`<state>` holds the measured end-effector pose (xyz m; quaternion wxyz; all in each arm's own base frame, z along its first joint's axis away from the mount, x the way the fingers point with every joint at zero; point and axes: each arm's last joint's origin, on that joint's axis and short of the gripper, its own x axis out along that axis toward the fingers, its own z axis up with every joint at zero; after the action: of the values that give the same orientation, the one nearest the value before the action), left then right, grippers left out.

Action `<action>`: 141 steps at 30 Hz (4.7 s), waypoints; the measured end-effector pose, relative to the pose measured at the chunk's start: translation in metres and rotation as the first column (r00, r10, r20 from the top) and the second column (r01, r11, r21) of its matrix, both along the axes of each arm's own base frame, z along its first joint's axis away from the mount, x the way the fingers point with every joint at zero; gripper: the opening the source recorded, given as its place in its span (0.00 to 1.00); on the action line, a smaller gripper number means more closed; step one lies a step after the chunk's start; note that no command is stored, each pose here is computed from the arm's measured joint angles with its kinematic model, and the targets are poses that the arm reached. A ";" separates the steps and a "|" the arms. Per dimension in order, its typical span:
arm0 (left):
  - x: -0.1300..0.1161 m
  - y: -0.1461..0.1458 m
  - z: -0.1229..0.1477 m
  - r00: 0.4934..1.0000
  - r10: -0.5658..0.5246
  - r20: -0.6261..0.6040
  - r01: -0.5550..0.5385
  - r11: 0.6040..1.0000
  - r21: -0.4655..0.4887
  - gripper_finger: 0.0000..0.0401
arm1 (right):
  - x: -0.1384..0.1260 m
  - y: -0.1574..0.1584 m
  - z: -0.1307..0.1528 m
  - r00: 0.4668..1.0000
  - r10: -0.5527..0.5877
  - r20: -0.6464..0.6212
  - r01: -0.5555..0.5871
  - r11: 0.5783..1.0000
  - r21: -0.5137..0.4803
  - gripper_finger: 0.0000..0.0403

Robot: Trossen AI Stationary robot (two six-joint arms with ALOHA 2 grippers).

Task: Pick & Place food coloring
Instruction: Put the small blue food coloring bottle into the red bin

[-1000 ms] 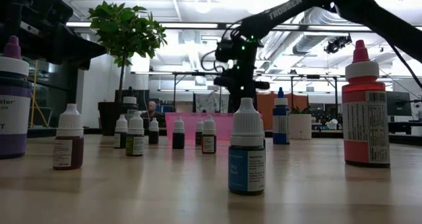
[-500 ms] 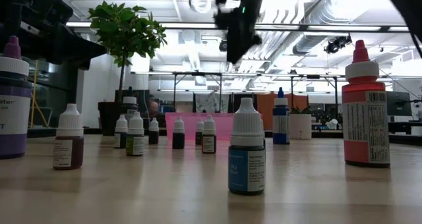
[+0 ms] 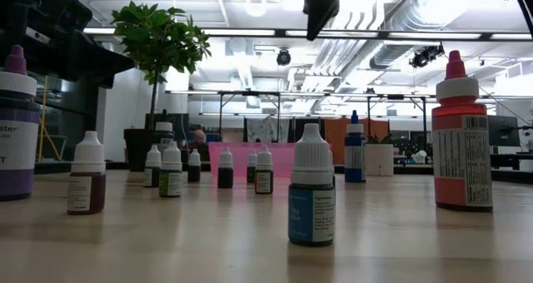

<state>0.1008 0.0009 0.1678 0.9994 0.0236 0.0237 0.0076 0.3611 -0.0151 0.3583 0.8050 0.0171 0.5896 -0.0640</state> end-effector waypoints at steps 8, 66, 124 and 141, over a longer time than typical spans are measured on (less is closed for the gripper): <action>0.000 0.000 0.000 1.000 0.000 0.000 0.000 1.000 0.000 0.00 | 0.005 0.045 -0.009 0.995 0.098 -0.028 -0.098 0.995 0.007 0.29; 0.000 0.000 0.000 1.000 0.000 0.000 0.000 1.000 0.000 0.00 | 0.063 0.231 -0.165 0.813 -0.536 -0.227 0.582 0.735 0.347 0.46; 0.000 0.000 0.000 1.000 0.000 -0.001 0.000 1.000 0.000 0.00 | 0.068 0.228 -0.188 0.744 -0.582 -0.328 0.667 0.668 0.330 0.35; 0.000 0.000 0.000 1.000 0.000 -0.001 0.000 1.000 0.000 0.00 | 0.065 0.232 -0.187 0.749 -0.575 -0.330 0.662 0.677 0.321 0.12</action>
<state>0.1008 0.0009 0.1678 0.9994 0.0236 0.0240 0.0077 0.4258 0.2169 0.1711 0.6475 0.3819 0.6262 -0.2070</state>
